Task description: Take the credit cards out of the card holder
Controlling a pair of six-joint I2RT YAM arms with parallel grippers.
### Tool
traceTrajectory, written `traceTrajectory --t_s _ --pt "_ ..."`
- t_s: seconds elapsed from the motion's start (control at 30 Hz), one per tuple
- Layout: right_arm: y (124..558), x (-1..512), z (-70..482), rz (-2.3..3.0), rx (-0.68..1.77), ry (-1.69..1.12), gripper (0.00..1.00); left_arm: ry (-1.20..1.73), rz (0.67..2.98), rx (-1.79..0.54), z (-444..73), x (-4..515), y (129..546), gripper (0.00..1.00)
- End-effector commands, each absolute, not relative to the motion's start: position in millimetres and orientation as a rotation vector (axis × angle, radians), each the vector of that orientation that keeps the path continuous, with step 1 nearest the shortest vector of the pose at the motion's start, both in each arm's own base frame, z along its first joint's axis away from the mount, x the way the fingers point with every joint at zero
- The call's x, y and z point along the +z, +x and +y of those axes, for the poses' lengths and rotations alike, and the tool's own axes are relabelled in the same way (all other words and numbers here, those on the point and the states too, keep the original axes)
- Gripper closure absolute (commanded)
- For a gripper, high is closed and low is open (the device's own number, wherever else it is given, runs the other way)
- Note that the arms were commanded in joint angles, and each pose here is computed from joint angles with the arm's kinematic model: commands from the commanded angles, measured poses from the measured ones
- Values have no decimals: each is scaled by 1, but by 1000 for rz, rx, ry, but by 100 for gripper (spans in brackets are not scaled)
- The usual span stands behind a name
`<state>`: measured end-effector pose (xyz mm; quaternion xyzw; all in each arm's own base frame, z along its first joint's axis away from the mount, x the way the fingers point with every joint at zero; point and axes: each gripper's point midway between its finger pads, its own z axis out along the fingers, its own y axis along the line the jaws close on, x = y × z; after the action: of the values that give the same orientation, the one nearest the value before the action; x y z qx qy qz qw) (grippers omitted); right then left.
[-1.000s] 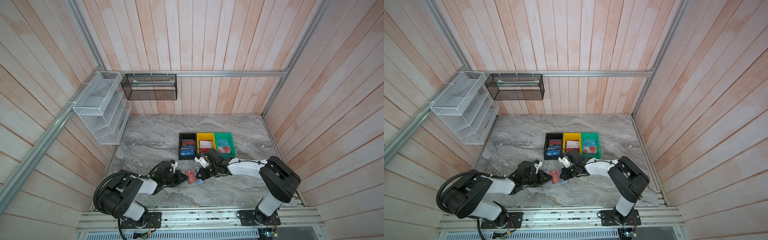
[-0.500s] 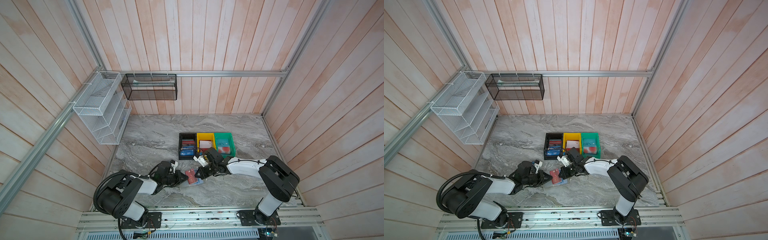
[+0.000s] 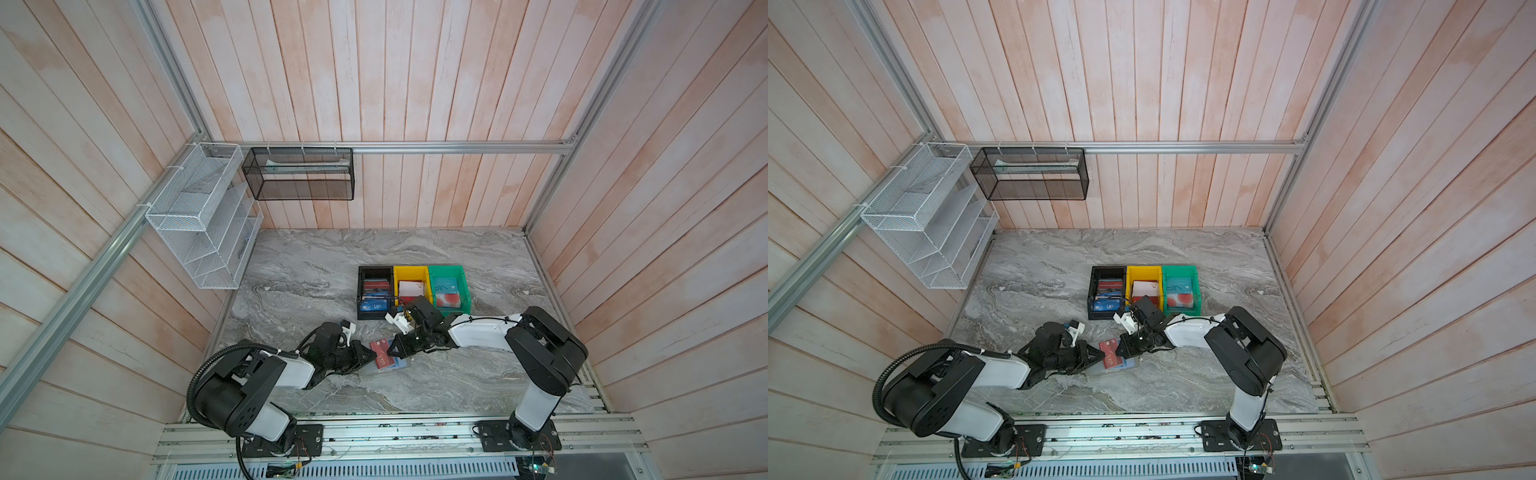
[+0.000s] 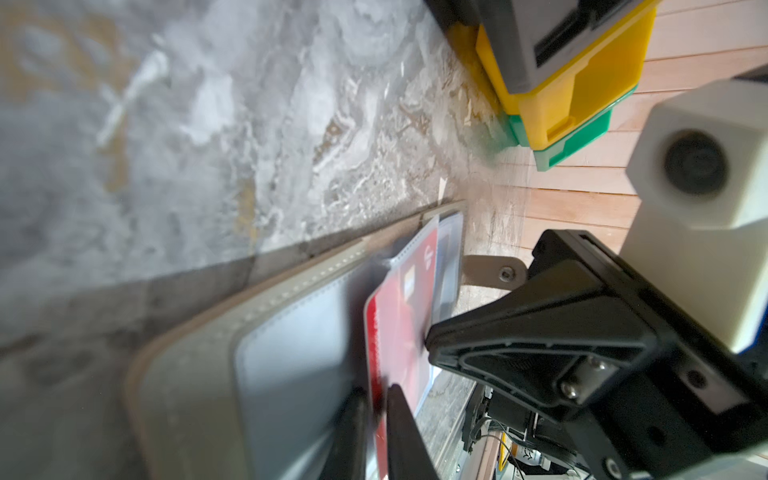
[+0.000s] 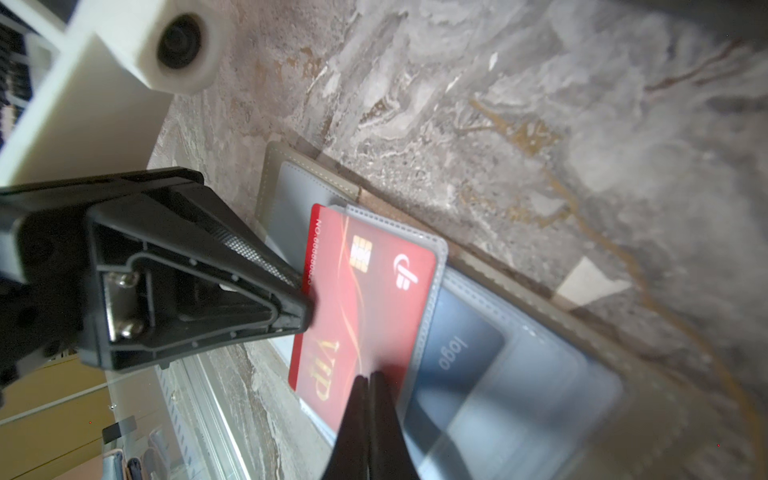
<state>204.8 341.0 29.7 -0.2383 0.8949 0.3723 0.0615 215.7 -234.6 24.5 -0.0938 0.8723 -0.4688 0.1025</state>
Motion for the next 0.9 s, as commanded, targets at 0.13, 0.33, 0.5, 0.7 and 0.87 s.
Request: traceTrajectory --t_s 0.13,0.33,0.5,0.7,0.87 --pt "196 -4 314 2854 1028 -619 100 -320 2616 -1334 -222 11 202 85" --pt "195 -5 311 2858 1033 -606 100 -327 2606 -1326 -220 12 204 86" --pt "192 -6 310 2864 1040 -606 100 -316 2601 -1349 -225 11 207 86" --pt "191 -9 308 2875 1039 -598 100 -325 2594 -1361 -226 9 208 86" --pt "190 -9 307 2877 1038 -595 100 -323 2598 -1361 -226 9 207 90"
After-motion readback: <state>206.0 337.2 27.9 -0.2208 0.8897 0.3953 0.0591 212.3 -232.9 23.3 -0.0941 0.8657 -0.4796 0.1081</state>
